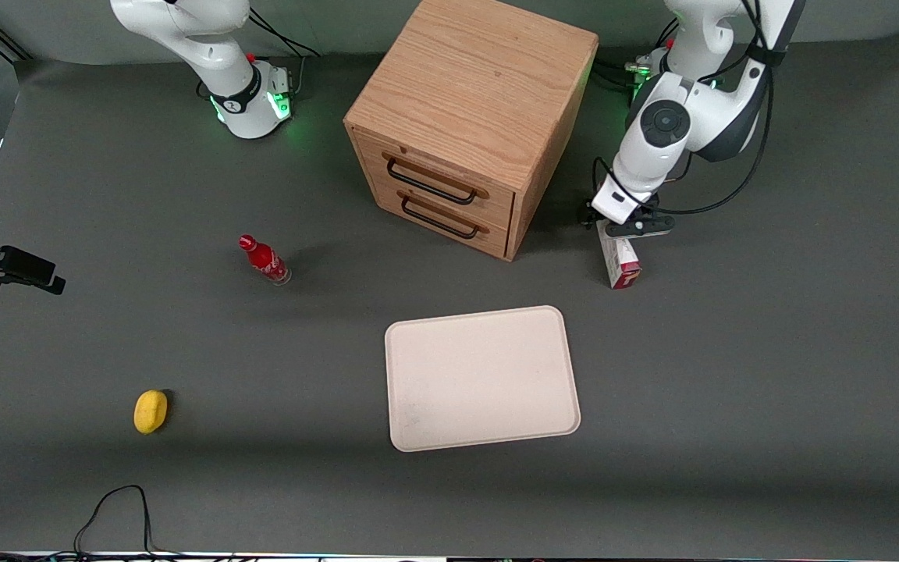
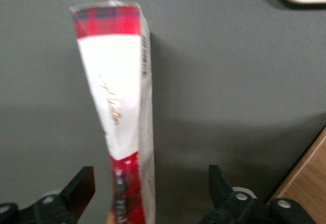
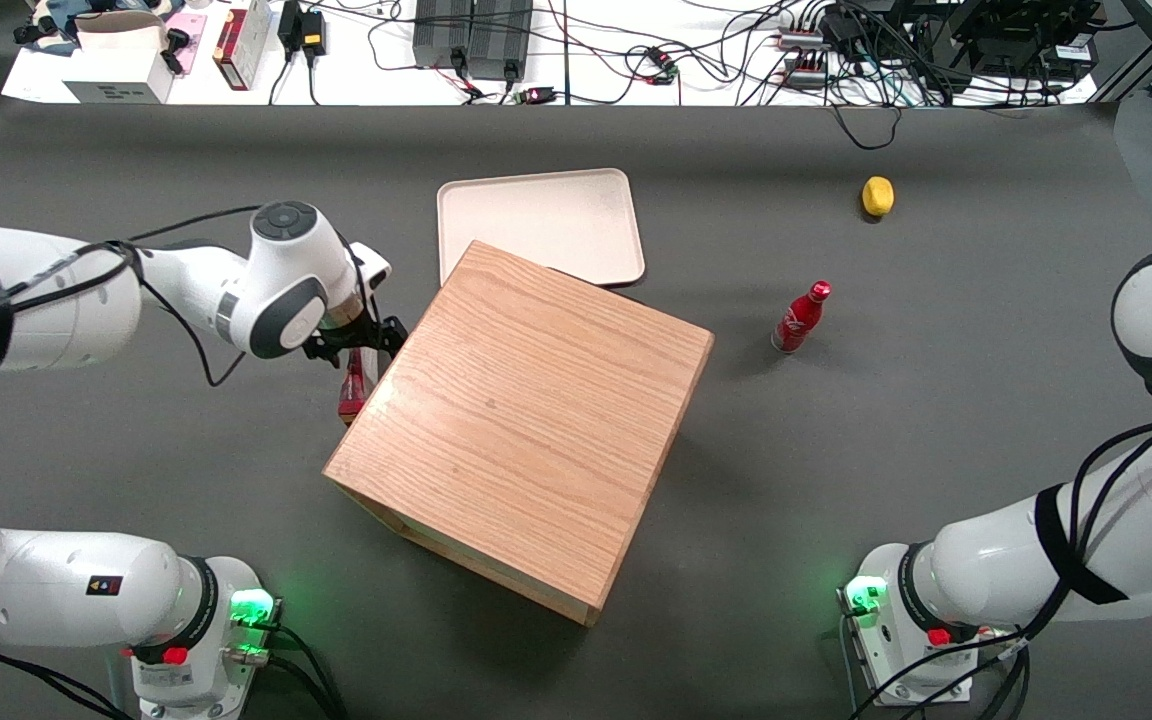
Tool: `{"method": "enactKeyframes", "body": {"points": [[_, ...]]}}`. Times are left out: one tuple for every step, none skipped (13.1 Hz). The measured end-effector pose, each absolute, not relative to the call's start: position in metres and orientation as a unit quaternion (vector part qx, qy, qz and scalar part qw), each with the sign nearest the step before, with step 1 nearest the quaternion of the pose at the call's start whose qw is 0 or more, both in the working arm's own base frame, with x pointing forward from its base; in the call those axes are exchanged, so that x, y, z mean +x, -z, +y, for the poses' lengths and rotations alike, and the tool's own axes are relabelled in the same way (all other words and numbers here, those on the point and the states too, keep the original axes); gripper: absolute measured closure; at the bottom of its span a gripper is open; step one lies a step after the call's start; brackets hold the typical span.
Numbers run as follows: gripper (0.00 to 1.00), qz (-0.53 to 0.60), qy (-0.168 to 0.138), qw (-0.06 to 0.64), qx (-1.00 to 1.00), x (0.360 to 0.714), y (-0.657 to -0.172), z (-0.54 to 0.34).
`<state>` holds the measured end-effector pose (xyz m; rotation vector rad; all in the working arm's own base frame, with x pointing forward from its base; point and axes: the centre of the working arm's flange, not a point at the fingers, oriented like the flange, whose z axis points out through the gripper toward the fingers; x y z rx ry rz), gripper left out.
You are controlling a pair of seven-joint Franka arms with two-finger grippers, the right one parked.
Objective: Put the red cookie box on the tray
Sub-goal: 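Lower the open left gripper around the cookie box and close it, then lift the cookie box up with the left gripper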
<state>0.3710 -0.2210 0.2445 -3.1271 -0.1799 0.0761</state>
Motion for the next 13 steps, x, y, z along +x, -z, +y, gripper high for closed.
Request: {"method": "enactKeyframes", "body": {"points": [[0.04,-0.052,-0.026,0.006,-0.998,0.369,-0.240,-0.223],[0.16,-0.048,-0.028,0.010,-0.998,0.369,-0.237,-0.223],[0.30,-0.041,-0.027,0.014,-0.999,0.368,-0.236,-0.223],[0.41,-0.037,-0.026,0.017,-0.999,0.368,-0.235,-0.222],[0.54,-0.032,-0.025,0.021,-0.999,0.369,-0.234,-0.221],[0.65,-0.026,-0.023,0.025,-0.999,0.370,-0.234,-0.219],[0.77,-0.020,-0.022,0.031,-0.999,0.371,-0.233,-0.216],[0.89,-0.020,-0.025,0.038,-0.999,0.372,-0.232,-0.212],[0.95,-0.022,-0.029,0.043,-0.998,0.373,-0.232,-0.208],[0.96,-0.025,-0.033,0.047,-0.998,0.376,-0.233,-0.204],[0.96,-0.026,-0.036,0.052,-0.998,0.380,-0.237,-0.203],[0.96,-0.027,-0.035,0.056,-0.997,0.389,-0.246,-0.203],[0.96,-0.028,-0.032,0.058,-0.997,0.402,-0.260,-0.205]]}}
